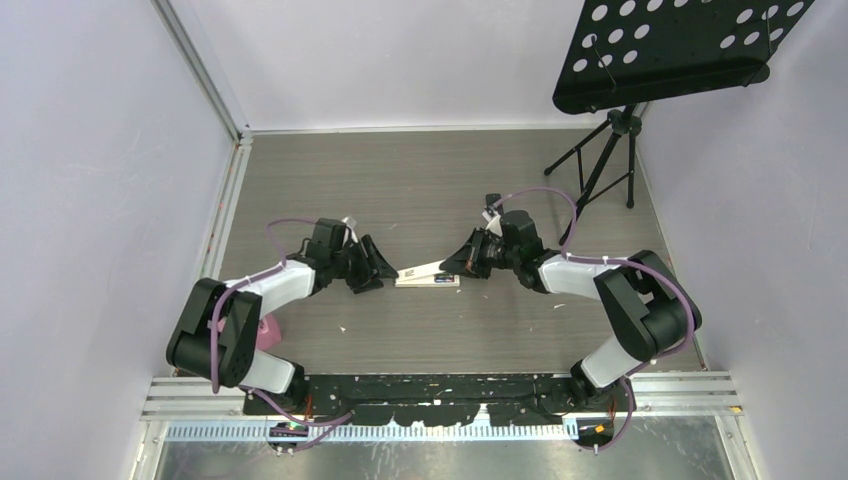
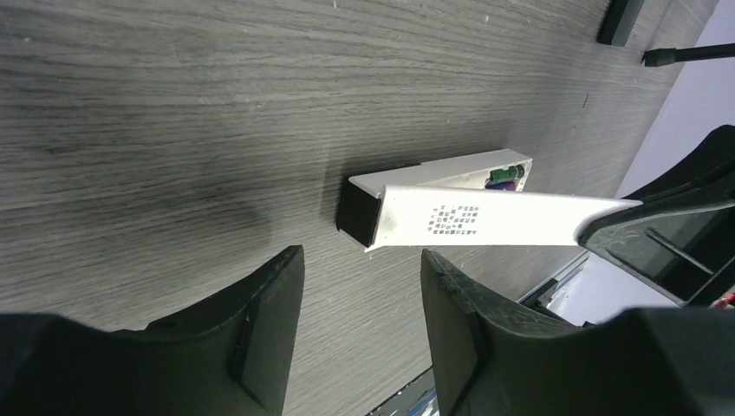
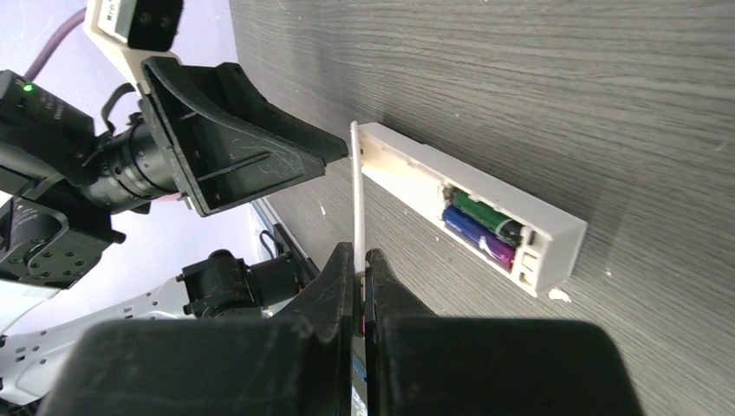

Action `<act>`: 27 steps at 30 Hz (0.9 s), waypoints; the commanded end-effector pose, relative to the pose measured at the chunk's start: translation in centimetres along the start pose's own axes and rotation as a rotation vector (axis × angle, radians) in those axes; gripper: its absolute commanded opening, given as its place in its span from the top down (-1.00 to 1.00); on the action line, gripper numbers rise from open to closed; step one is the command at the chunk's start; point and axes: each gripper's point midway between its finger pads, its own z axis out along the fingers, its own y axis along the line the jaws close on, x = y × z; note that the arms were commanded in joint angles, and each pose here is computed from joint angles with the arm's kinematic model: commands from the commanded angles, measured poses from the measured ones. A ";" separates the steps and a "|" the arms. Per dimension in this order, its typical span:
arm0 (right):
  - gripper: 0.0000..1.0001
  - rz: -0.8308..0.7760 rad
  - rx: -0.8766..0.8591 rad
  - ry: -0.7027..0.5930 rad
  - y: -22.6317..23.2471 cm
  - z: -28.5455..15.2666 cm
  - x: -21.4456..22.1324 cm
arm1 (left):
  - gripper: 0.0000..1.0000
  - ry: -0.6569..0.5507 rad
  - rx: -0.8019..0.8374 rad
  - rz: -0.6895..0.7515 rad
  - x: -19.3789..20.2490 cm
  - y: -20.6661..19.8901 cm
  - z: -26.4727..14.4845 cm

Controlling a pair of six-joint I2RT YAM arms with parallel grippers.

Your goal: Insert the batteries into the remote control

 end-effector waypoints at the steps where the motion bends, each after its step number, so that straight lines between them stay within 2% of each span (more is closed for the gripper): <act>1: 0.99 -0.014 0.024 0.013 -0.5 0.2 -0.1 | -0.06 -0.033 0.017 0.044 -1.6 -1.2 0.1; 27: 0.99 -0.005 0.357 0.096 -6.7 -0.8 1.2 | 0.06 0.055 -0.004 0.068 -0.9 -0.2 2.5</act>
